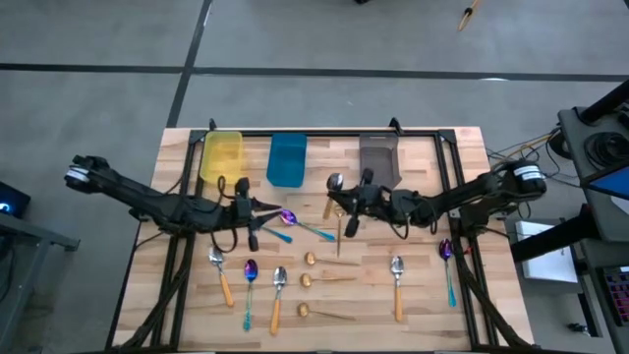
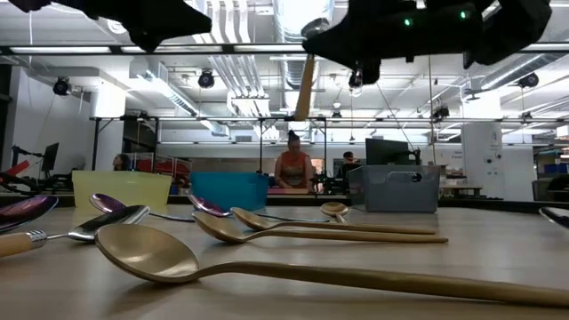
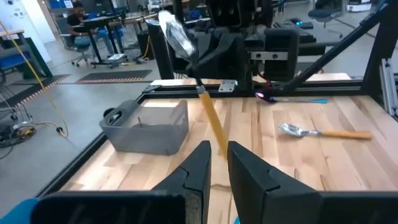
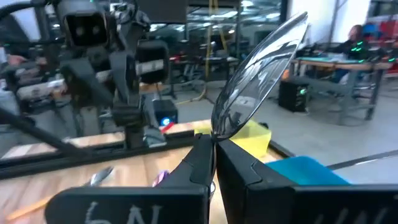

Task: Sort silverware by color (type)
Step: Put the yellow spoon into the black bin

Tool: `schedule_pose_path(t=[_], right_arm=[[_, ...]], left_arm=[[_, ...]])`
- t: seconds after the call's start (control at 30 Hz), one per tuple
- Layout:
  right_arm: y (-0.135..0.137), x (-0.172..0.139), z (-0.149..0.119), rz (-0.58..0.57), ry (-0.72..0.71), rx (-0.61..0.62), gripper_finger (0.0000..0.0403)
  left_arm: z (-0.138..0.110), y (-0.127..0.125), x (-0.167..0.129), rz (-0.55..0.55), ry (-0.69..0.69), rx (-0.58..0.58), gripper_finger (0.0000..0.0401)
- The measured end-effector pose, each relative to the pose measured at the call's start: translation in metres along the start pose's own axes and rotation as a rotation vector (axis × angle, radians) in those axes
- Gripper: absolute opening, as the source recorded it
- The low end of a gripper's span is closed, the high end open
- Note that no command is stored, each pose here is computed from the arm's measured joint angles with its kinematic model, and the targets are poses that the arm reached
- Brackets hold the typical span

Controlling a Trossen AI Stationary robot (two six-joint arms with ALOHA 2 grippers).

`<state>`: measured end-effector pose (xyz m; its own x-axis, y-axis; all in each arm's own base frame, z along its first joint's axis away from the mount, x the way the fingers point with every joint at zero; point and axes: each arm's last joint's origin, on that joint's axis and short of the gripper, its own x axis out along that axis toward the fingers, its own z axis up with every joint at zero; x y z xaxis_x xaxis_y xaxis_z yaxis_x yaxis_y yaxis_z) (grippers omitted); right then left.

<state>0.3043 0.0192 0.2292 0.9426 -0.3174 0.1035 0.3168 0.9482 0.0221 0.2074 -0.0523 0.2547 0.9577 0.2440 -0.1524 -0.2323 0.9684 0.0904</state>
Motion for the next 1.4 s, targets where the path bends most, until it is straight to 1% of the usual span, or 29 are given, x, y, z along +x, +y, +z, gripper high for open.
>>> schedule_pose_path(t=[0.13, 0.23, 0.33, 0.5, 0.57, 0.7, 0.83, 0.9, 1.03, 1.17, 1.27, 1.4], right_arm=[[0.014, 0.009, 0.011, -0.022, -0.031, -0.044, 0.0008], [0.024, 0.013, 0.019, 0.002, -0.053, -0.068, 0.0008], [0.031, 0.014, 0.023, 0.022, -0.053, -0.089, 0.0008], [0.038, 0.013, 0.024, 0.043, -0.041, -0.102, 0.0008], [0.039, 0.013, 0.024, 0.048, -0.041, -0.114, 0.0008], [0.040, 0.012, 0.022, 0.056, -0.032, -0.156, 0.0008], [0.041, 0.012, 0.023, 0.101, -0.040, -0.176, 0.0008], [0.042, 0.012, 0.023, 0.123, -0.044, -0.185, 0.0008], [0.042, 0.013, 0.025, 0.125, -0.051, -0.198, 0.0008], [0.042, 0.014, 0.026, 0.123, -0.057, -0.214, 0.0008], [0.042, 0.014, 0.026, 0.123, -0.056, -0.217, 0.0008], [0.042, 0.014, 0.026, 0.124, -0.056, -0.210, 0.0009]], left_arm=[[-0.003, -0.007, 0.012, 0.005, -0.030, -0.024, 0.0037], [-0.003, -0.008, 0.019, 0.017, -0.053, -0.040, 0.0047], [-0.006, -0.007, 0.025, 0.036, -0.055, -0.050, 0.0073], [-0.013, -0.005, 0.040, 0.069, -0.056, -0.084, 0.0136], [-0.017, -0.006, 0.047, 0.048, -0.068, -0.093, 0.0161], [-0.024, -0.010, 0.063, -0.078, -0.120, -0.107, 0.0192], [-0.032, -0.011, 0.075, -0.070, -0.141, -0.118, 0.0197], [-0.034, -0.011, 0.080, -0.064, -0.139, -0.120, 0.0194], [-0.035, -0.016, 0.092, -0.062, -0.130, -0.119, 0.0183], [-0.034, -0.020, 0.101, -0.071, -0.125, -0.113, 0.0157], [-0.034, -0.021, 0.104, -0.072, -0.120, -0.110, 0.0114], [-0.035, -0.020, 0.100, -0.075, -0.122, -0.117, 0.0025]])
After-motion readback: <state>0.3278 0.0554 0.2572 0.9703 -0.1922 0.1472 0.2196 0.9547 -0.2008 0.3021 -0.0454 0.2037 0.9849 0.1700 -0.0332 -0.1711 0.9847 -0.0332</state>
